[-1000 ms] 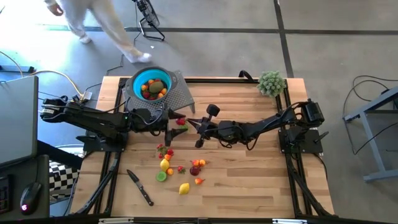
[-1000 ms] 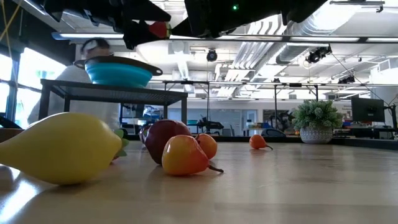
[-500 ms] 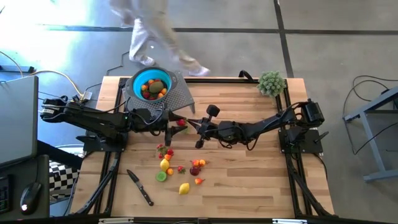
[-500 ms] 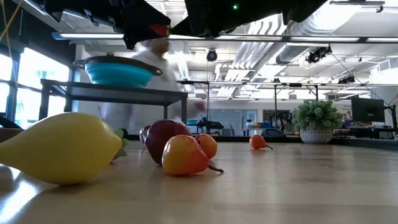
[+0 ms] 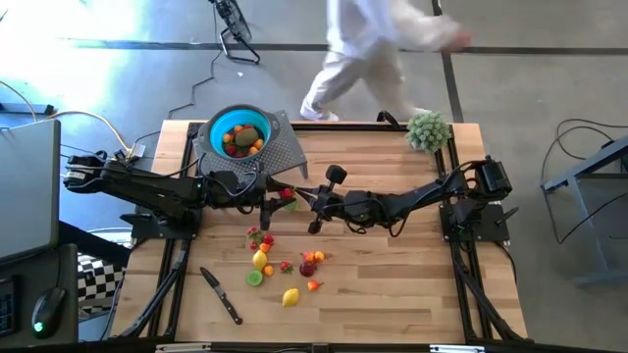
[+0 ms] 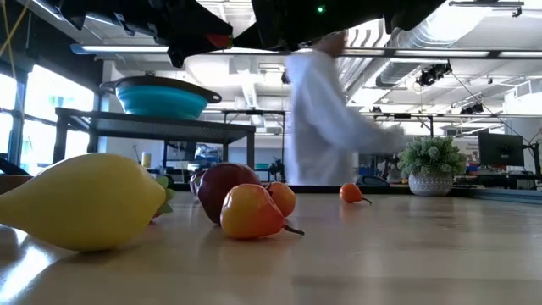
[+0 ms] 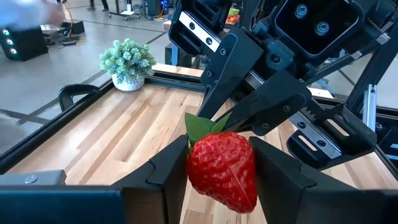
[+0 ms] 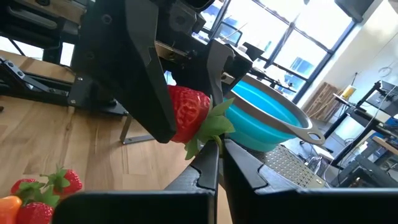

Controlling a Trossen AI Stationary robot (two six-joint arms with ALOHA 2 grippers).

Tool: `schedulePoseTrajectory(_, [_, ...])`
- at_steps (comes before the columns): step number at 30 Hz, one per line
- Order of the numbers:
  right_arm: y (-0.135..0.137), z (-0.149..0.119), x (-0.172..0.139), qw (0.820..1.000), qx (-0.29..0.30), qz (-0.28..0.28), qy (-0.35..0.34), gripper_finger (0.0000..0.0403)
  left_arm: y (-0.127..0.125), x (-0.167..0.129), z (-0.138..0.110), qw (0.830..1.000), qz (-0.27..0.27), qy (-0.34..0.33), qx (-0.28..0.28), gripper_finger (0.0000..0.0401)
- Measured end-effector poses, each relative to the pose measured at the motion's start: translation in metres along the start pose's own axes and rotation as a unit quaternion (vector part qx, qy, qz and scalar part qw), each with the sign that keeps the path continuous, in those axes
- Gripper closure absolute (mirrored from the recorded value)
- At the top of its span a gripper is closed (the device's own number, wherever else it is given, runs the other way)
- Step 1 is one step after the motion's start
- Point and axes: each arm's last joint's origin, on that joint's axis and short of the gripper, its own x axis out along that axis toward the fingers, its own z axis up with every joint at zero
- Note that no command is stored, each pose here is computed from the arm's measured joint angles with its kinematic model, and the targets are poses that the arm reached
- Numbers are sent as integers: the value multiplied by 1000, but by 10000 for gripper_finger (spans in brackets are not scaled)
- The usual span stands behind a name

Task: Pick & Place Fruit
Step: Put the red strawberry into the blue strainer bowl on the shelf

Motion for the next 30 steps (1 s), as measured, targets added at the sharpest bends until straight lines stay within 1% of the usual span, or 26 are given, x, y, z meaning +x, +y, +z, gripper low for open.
schedulePoseTrajectory(18, [0,0,0,1000,0,2,-1,394,0,0,0,1000,0,1,0,251])
schedulePoseTrajectory(27, [1,0,-1,1000,-1,4,0,351,0,0,-1,1000,0,4,1,251])
schedulePoseTrajectory(30, [5,2,-3,1000,-25,10,-1,324,0,0,-1,1000,0,4,1,251])
